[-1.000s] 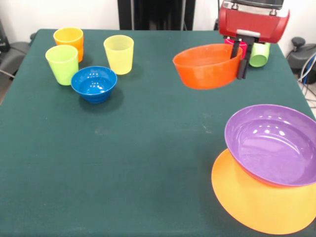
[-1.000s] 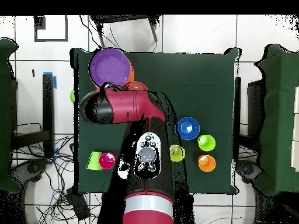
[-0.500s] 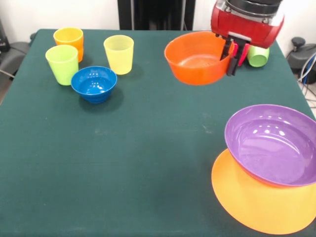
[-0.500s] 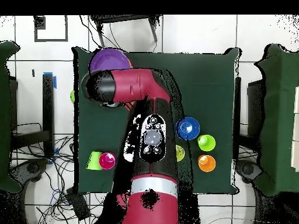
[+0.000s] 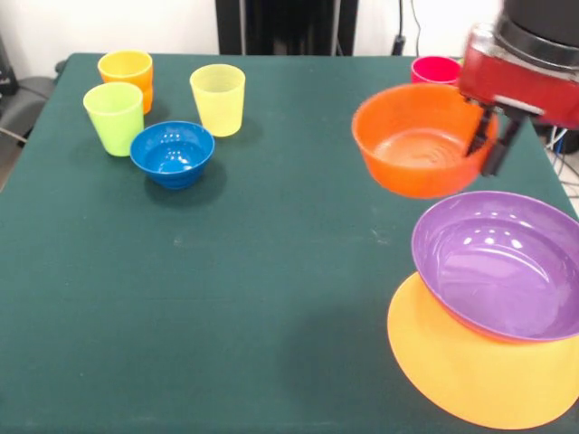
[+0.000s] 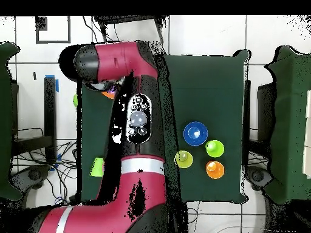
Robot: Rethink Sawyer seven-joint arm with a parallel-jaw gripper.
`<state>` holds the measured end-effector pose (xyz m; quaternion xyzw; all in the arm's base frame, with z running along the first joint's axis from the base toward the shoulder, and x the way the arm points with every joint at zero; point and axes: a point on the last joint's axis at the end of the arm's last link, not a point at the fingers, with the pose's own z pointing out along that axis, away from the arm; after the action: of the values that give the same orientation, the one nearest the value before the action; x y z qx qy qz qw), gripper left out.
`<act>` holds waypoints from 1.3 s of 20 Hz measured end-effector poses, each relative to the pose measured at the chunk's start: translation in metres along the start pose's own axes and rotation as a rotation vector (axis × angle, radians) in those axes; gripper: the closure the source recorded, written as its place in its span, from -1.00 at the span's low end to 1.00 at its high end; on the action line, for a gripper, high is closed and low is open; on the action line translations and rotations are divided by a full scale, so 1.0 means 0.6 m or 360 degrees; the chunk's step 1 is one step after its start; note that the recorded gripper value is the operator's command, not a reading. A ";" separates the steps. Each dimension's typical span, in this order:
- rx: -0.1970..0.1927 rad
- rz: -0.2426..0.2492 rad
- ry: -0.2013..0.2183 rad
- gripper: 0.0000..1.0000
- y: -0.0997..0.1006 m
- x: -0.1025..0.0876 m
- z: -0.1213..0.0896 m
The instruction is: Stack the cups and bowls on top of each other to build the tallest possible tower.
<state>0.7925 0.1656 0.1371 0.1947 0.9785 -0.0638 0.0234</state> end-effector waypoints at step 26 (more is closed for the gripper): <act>0.0113 -0.0163 -0.0333 1.00 0.156 -0.059 0.024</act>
<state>0.8616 0.2358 0.1145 0.1374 0.9765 -0.1195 0.1153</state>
